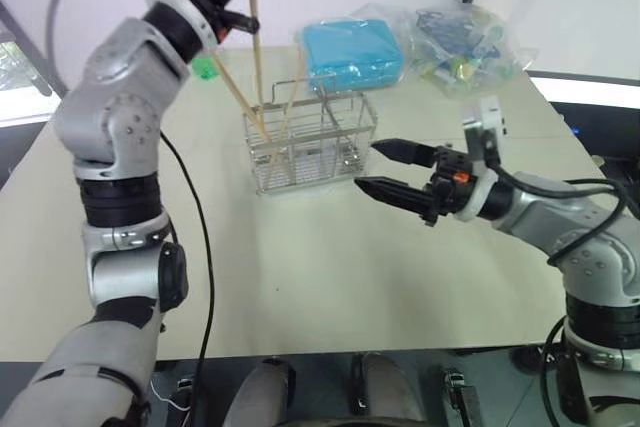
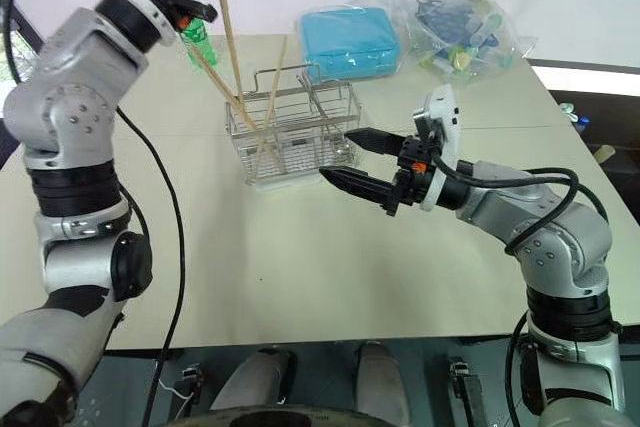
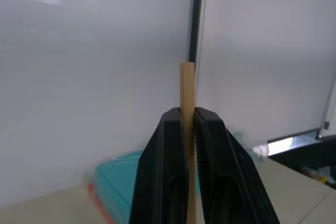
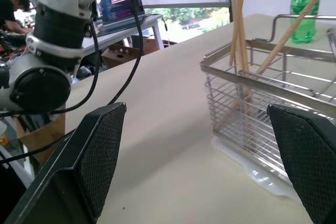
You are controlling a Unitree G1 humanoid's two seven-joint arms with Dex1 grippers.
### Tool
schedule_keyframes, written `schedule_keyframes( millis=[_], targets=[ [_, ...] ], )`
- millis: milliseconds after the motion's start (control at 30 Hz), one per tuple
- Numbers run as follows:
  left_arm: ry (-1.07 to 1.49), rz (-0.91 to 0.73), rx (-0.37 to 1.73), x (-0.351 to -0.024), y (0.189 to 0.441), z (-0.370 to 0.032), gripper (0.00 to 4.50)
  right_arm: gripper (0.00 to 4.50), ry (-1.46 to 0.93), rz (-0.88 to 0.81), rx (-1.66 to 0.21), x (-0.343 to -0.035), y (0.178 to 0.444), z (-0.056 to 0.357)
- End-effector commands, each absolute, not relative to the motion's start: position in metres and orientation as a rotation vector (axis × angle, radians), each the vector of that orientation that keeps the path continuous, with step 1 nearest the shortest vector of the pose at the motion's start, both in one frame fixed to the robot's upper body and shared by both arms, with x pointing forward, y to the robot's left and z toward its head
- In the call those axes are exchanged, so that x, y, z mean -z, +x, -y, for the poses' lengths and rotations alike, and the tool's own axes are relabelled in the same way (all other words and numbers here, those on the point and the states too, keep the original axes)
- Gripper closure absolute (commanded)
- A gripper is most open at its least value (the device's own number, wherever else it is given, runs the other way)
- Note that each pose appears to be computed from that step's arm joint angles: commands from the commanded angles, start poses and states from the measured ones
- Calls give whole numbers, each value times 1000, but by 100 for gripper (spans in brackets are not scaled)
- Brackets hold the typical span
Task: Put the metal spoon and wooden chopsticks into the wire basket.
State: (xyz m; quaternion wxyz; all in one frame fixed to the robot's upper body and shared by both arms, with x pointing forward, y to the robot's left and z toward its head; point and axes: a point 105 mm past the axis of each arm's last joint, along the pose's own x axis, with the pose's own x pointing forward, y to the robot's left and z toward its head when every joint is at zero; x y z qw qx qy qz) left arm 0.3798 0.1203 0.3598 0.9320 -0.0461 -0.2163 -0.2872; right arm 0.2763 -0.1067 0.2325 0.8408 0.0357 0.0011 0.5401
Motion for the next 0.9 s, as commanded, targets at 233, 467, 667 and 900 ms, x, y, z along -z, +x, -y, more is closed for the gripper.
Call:
schedule_keyframes(
  millis=[233,467,667,900],
  targets=[
    [-142,432,624,-326,378,-99,180,6,12,58,-1087,-249,277,122],
    [-147,462,543,-336,373,-121,2,6,-35,56,-1056,-251,283,133],
    [74,396,583,-347,351,-163,2,6,-121,42,-997,-253,303,156],
    [408,157,642,-316,313,-221,2,6,-242,-17,-948,-248,326,182]
  ],
)
